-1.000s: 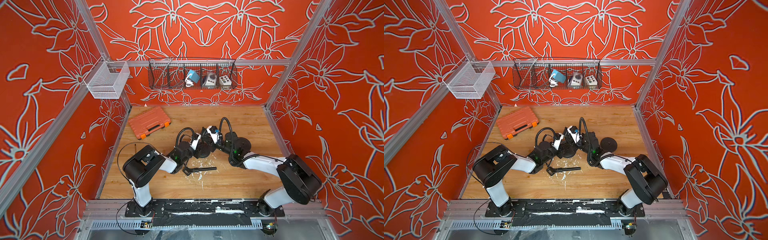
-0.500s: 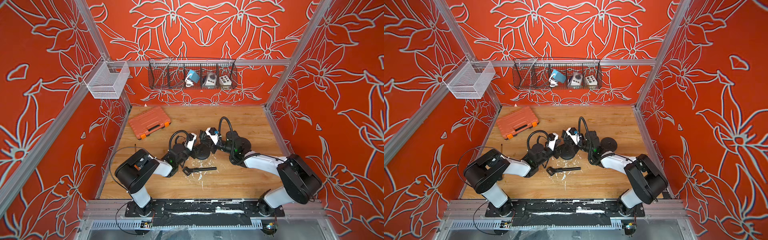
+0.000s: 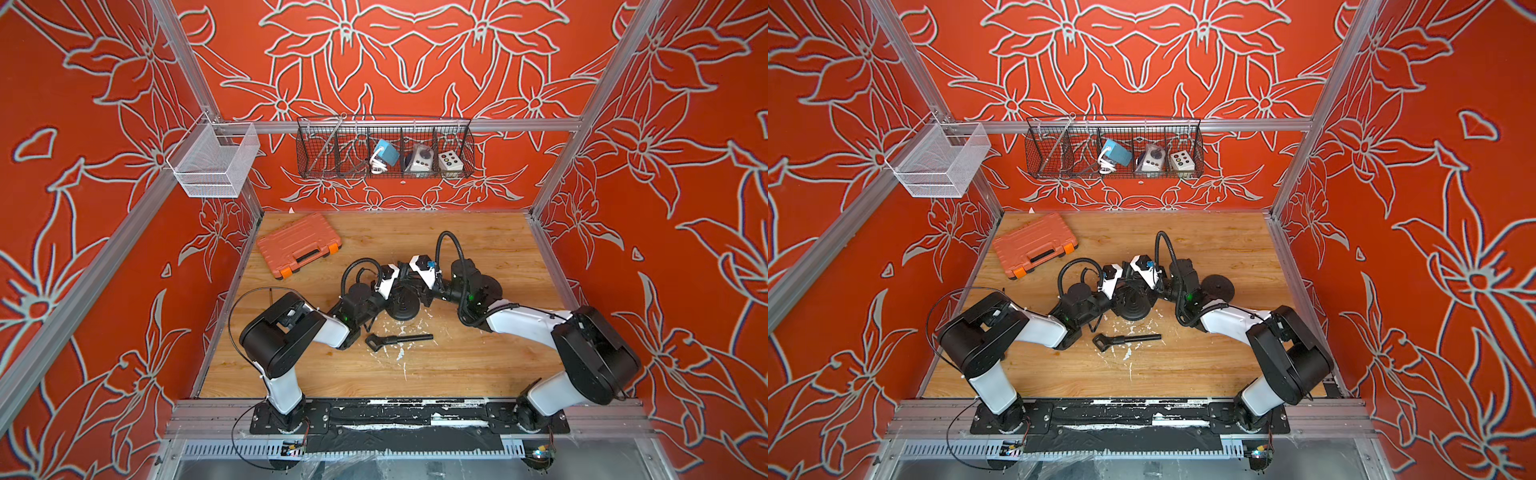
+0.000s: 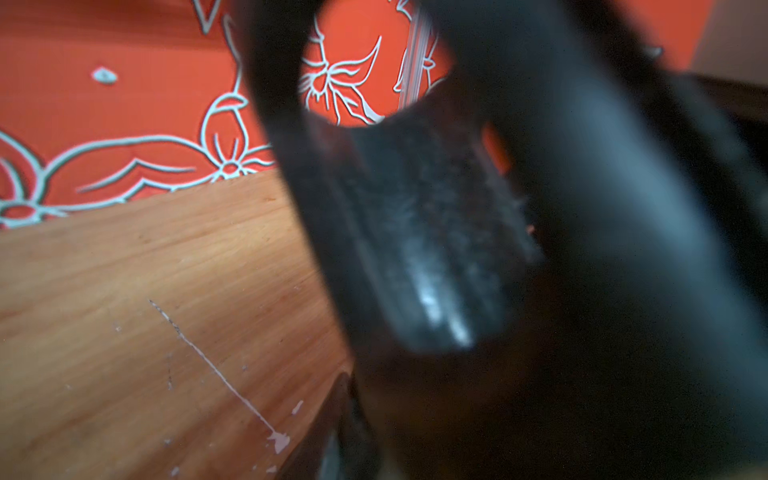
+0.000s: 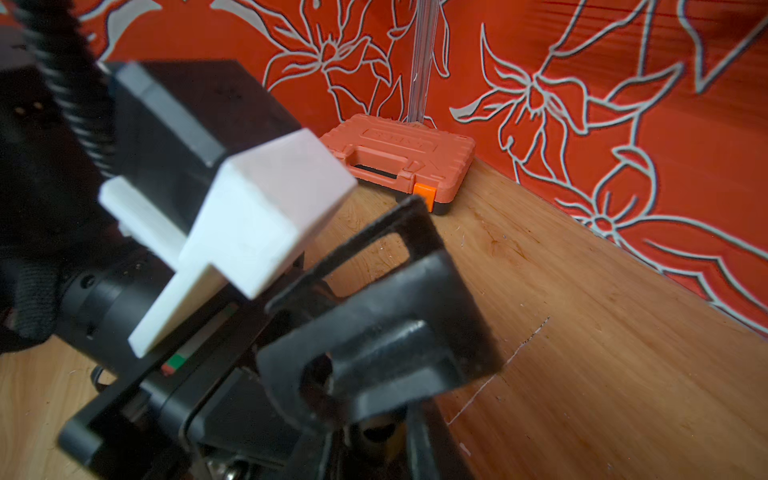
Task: Assemble a microphone stand
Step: Screw the microphone stand pole into the microphone stand base.
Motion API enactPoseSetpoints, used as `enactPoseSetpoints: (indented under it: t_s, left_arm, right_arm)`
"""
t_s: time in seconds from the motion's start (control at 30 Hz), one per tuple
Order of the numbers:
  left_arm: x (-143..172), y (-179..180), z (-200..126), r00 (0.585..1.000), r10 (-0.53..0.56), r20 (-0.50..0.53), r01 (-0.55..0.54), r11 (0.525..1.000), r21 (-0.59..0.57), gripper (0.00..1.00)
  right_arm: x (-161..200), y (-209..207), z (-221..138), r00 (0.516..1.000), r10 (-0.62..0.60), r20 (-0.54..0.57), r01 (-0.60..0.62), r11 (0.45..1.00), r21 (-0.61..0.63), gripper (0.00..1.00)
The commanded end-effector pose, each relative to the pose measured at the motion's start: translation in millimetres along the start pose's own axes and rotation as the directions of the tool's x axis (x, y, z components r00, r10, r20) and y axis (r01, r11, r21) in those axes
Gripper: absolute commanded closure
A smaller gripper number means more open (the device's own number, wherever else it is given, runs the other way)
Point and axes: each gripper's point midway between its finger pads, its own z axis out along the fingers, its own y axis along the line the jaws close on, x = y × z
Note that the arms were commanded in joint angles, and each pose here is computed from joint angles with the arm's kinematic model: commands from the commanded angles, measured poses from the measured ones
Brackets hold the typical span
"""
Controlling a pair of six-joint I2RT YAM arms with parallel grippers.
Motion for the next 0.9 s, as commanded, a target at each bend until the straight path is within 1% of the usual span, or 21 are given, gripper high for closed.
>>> enactPoseSetpoints:
  t_s: [0.0,0.17,0.23,0.3,0.4,0.47,0.5,0.63,0.73,0.87]
  left_arm:
    - [-4.7,14.5,0.4,1.0,0.019,0.02,-0.018,0.998,-0.062,0.79]
    - [10.0,17.4,-5.4,1.0,0.021,-0.015,-0.022,0.996,-0.083,0.87]
    - [13.5,15.1,-6.6,0.999,0.03,-0.022,-0.031,0.997,-0.076,0.9]
    - [14.7,9.7,-7.1,0.998,0.057,-0.032,-0.059,0.996,-0.062,0.91]
    - [19.2,3.0,-7.6,0.993,0.098,-0.069,-0.101,0.994,-0.052,0.92]
    - [21.6,0.2,-8.8,0.99,0.112,-0.085,-0.116,0.992,-0.045,0.93]
    - [22.0,0.2,-9.6,0.99,0.112,-0.088,-0.116,0.992,-0.046,0.94]
    - [26.0,-1.3,-13.6,0.991,0.095,-0.097,-0.099,0.994,-0.043,0.94]
    - [27.4,-2.0,-13.9,0.991,0.088,-0.099,-0.092,0.995,-0.04,0.94]
    - [26.9,-1.9,-12.6,0.992,0.083,-0.098,-0.088,0.995,-0.039,0.94]
  right_arm:
    - [53.8,26.7,-0.4,0.979,0.116,-0.168,-0.134,0.986,-0.101,1.0]
    - [55.4,28.1,-1.0,0.98,0.104,-0.171,-0.124,0.986,-0.112,0.99]
    - [55.5,29.3,-2.2,0.98,0.092,-0.176,-0.114,0.986,-0.121,0.9]
    - [51.8,27.5,-6.8,0.982,0.088,-0.169,-0.112,0.984,-0.142,0.78]
    - [39.1,25.0,-15.4,0.986,0.085,-0.14,-0.112,0.974,-0.198,0.56]
    - [32.4,28.0,-20.6,0.989,0.06,-0.132,-0.092,0.964,-0.251,0.47]
    - [28.6,28.4,-22.8,0.991,0.04,-0.128,-0.074,0.959,-0.274,0.44]
    - [15.3,26.0,-28.8,0.995,-0.027,-0.093,-0.005,0.945,-0.326,0.4]
    - [8.3,23.0,-28.4,0.994,-0.065,-0.085,0.03,0.934,-0.356,0.4]
    - [-1.9,17.1,-23.9,0.994,-0.089,-0.061,0.059,0.923,-0.381,0.43]
